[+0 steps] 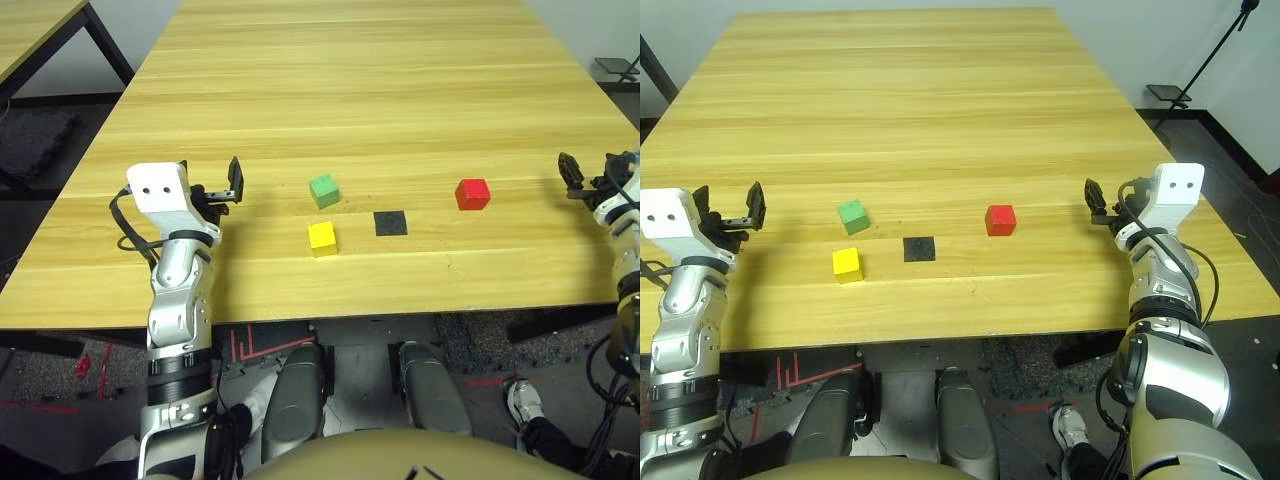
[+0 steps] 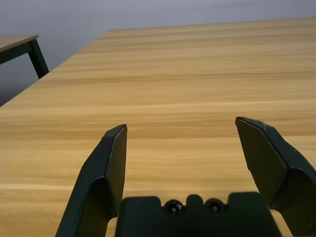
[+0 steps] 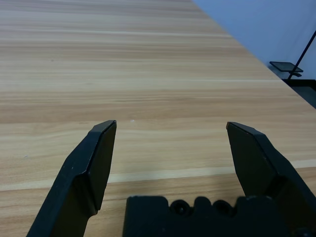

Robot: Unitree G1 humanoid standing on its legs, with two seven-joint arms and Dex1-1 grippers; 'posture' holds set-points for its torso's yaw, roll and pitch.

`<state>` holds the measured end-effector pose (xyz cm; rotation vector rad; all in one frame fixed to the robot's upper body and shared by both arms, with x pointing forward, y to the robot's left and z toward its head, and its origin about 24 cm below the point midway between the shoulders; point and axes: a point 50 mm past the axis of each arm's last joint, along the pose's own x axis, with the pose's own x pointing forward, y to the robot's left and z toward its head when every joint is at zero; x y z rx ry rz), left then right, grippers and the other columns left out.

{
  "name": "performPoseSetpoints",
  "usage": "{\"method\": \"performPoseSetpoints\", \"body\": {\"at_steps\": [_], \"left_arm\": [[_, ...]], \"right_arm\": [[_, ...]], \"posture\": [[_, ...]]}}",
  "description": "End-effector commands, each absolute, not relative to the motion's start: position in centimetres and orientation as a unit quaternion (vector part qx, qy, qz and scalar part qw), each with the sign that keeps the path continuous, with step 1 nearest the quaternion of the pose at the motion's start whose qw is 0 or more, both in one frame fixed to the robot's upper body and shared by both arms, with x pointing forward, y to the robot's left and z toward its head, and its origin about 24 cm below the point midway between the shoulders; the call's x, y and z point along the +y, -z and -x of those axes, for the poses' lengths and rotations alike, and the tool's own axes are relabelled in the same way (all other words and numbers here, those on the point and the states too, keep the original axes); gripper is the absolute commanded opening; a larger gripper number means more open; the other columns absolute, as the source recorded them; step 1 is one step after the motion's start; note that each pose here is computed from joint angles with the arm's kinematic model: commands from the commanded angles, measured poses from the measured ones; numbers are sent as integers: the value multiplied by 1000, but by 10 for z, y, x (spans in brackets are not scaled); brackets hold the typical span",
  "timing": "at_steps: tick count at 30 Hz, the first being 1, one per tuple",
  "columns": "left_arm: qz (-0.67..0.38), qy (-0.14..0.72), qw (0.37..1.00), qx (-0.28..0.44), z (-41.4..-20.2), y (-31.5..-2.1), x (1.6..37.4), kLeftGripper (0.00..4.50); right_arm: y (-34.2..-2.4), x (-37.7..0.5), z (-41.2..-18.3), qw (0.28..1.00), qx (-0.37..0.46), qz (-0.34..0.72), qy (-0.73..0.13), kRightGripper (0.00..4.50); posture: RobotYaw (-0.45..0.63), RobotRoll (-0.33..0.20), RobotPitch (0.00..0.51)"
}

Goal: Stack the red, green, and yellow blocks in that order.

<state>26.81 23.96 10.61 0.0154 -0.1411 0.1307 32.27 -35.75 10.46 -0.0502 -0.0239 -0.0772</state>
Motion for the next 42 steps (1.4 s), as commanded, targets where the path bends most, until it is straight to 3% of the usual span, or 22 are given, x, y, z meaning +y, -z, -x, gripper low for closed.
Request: {"method": "performPoseSetpoints", "body": {"at_steps": [1, 5, 7, 12, 17, 23, 32, 42], "left_arm": [[-4, -73, 996, -54, -266, -99, 240, 4477], [9, -44, 997, -62, -267, -110, 236, 4477], [11, 6, 998, -68, -269, -125, 232, 4477], [-10, 262, 965, -3, -265, -153, 203, 4477], [-51, 406, 912, 34, -260, -167, 185, 4477], [-93, 456, 883, 66, -266, -165, 171, 4477], [-99, 457, 878, 100, -253, -162, 165, 4477], [-110, 449, 877, 131, -238, -160, 170, 4477]], "right_arm": [[-110, -364, -321, 998, -17, 27, 45, 4500], [-126, -357, -331, 999, -19, 41, -2, 4500], [-140, -347, -340, 996, -2, 55, -71, 4500], [-161, -317, -344, 927, 114, 139, -329, 4500], [-171, -296, -345, 837, 190, 227, -461, 4500], [-178, -275, -357, 771, 240, 315, -498, 4500], [-174, -242, -370, 726, 251, 360, -529, 4500], [-159, -235, -372, 686, 280, 422, -523, 4500]], "posture": [[169, -133, 102], [159, -136, 118], [165, -144, 120], [211, -163, 91], [242, -174, 76], [294, -170, 63], [402, -173, 51], [469, -174, 58]]}}
